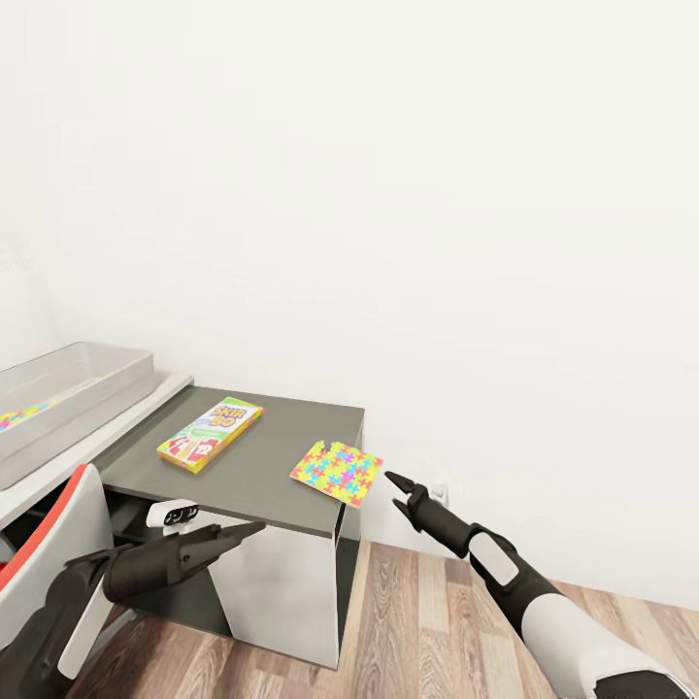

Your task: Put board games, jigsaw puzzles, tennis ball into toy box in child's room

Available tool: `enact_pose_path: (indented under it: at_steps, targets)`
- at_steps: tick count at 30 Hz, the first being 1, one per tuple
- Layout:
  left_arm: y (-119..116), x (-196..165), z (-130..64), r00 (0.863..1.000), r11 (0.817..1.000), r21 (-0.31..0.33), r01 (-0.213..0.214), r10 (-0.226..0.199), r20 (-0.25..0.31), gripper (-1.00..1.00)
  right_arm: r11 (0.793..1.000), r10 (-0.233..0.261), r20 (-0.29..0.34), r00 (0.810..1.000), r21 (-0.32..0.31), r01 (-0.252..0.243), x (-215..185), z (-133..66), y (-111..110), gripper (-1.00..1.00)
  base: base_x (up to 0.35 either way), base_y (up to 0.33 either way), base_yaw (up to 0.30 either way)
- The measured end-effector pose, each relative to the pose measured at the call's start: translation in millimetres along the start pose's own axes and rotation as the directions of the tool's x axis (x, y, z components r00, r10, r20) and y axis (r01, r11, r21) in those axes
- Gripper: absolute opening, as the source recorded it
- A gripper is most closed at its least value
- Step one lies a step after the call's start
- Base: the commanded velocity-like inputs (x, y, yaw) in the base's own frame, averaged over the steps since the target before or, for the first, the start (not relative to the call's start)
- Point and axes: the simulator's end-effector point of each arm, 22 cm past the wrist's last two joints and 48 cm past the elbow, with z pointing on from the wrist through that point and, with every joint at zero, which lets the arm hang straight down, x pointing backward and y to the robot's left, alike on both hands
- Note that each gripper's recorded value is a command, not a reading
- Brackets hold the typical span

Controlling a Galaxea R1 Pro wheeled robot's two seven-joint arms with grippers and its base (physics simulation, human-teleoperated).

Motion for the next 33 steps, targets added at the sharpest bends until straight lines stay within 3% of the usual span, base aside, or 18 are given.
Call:
enact_pose_path:
  at_steps: [17, 33]
  targets:
    - [0.0, -2.0, -1.9, 1.0, 1.0, -0.003, -0.001, 0.001, 0.007, 1.0, 0.991, -0.013, 0.004, 1.0, 0.136, 0.012, -12.4, 6.0, -18.5, 1.0, 0.0, 0.0, 0.0]
    - [0.3, -1.7, -1.8, 1.0, 1.0, -0.003, -0.001, 0.001, 0.006, 1.0, 0.989, -0.025, 0.01, 1.0, 0.149, 0.023, -13.6, 6.3, -20.7, 1.0, 0.0, 0.0, 0.0]
